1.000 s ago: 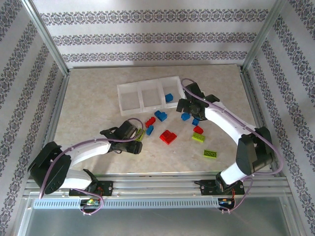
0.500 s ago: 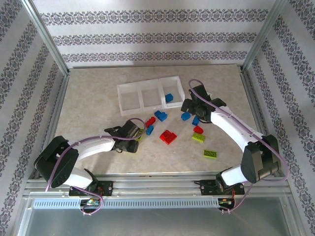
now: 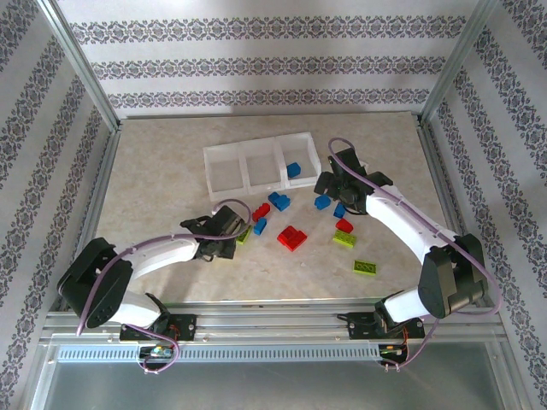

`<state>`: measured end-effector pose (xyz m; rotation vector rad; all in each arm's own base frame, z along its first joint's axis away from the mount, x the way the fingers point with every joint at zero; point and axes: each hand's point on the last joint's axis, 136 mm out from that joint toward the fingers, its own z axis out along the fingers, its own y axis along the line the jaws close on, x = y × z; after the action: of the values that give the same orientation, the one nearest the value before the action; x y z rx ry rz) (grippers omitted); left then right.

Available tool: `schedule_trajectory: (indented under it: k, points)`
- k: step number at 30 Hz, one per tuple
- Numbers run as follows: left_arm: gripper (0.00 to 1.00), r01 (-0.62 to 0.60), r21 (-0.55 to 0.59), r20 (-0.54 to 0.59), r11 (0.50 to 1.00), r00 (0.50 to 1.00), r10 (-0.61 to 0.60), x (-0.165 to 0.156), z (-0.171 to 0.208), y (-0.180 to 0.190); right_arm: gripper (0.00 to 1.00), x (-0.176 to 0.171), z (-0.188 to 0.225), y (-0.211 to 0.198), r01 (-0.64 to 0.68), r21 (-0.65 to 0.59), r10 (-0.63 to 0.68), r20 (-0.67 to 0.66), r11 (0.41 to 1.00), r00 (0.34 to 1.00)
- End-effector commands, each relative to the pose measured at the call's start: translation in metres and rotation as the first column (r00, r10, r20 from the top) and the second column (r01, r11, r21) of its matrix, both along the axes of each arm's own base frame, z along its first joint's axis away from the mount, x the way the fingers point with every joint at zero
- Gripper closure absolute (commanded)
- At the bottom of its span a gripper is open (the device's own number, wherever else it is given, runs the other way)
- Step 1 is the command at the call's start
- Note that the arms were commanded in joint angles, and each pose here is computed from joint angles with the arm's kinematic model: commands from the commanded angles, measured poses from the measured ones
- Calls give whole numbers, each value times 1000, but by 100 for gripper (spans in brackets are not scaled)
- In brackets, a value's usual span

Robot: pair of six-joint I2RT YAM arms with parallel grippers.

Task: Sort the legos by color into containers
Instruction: Pick up the lego from the middle-left of the table, then place the lego in the container.

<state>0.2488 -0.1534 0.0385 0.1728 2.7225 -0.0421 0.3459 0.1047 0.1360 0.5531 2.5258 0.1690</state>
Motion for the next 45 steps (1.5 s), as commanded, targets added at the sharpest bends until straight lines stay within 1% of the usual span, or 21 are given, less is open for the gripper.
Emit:
schedule_trajectory:
  k: [1,4,7,12,15,19,24,30,35,37,45]
  points:
    - [71,-73,3,125,997,989,72,28,35,4,2,-4,3,-9,42,4,-42,15,999,999]
    - [72,-97,-15,171,995,980,98,50,55,3,2,-5,3,-9,42,8,-42,16,999,999]
    - [72,-93,-41,203,995,974,100,73,69,-2,2,-7,3,-10,39,5,-39,12,999,999]
    - [73,-106,-59,247,993,962,117,120,93,-7,2,-14,0,-14,50,4,-50,11,999,999]
    - [73,-113,-63,269,992,955,126,146,100,-10,2,-18,-1,-17,56,4,-56,9,998,998]
    - [73,-155,-40,247,987,956,160,171,96,-3,2,-24,-1,-23,66,-1,-66,8,998,998]
    - [73,-209,-5,224,978,953,205,189,83,10,2,-30,-2,-31,89,5,-89,11,996,996]
    - [71,-244,2,203,970,950,238,203,67,17,2,-34,-8,-37,98,6,-98,-3,995,995]
    - [64,-263,33,197,964,948,251,208,60,23,2,-36,-22,-36,91,-3,-91,-44,996,995]
    - [60,-267,36,196,963,947,255,208,59,24,2,-35,-26,-36,89,-7,-89,-56,996,994]
    - [52,-271,21,213,962,942,260,205,67,25,5,-31,-38,-32,79,-11,-80,-94,997,992]
